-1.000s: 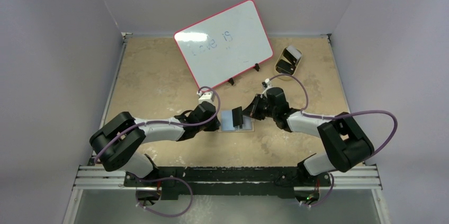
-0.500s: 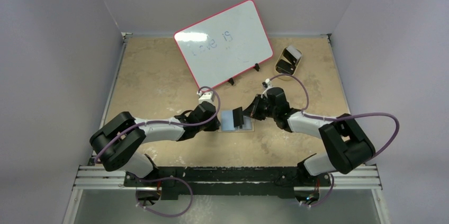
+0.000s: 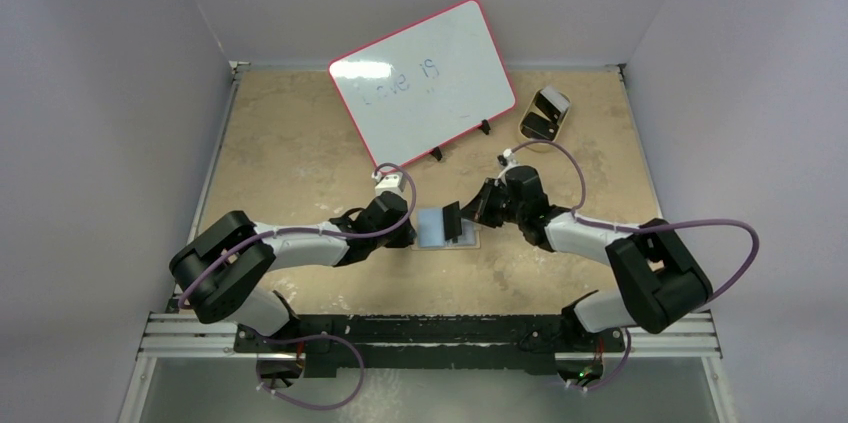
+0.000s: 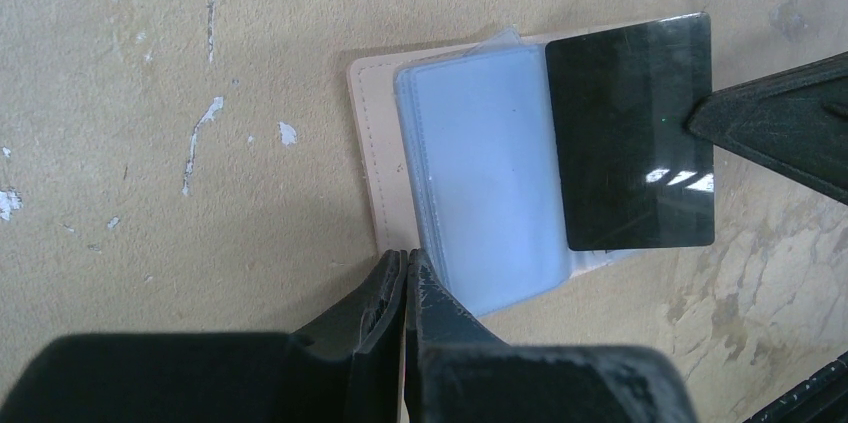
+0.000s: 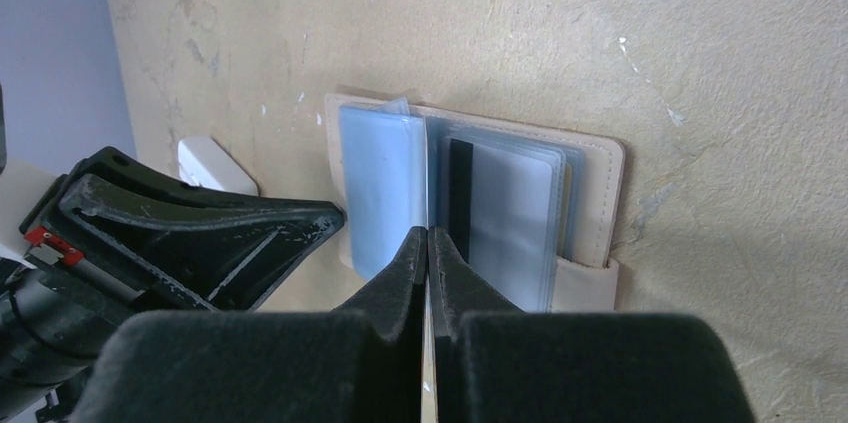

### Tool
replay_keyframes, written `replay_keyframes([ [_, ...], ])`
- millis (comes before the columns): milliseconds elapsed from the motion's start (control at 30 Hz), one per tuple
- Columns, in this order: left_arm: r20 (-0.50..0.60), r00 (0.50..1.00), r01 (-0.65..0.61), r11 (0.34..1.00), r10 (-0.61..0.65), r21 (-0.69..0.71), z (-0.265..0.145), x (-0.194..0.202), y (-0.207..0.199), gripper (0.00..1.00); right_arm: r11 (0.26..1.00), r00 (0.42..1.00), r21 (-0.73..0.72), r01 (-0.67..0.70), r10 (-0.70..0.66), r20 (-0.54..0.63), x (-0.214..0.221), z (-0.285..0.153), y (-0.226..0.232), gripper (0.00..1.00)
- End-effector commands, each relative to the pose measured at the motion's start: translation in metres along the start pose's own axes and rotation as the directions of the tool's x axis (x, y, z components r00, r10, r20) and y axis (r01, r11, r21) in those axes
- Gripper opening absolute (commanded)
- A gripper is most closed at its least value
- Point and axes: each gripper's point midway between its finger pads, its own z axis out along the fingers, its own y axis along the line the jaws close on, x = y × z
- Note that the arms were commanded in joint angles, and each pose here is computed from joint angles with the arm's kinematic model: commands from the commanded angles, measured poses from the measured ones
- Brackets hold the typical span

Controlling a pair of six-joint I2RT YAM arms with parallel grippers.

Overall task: Put the credit cards into the card holder
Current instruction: Insert the credit card into the card holder.

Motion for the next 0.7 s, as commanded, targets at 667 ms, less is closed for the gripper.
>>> replay_keyframes([
  [667, 0.001, 1.0, -0.017, 1.0, 0.016, 0.004, 0.003, -0.003, -0.004, 0.0, 0.998, 0.999, -0.062, -0.023, 0.02, -0.042, 0.016, 0.014, -0.004, 0.0],
])
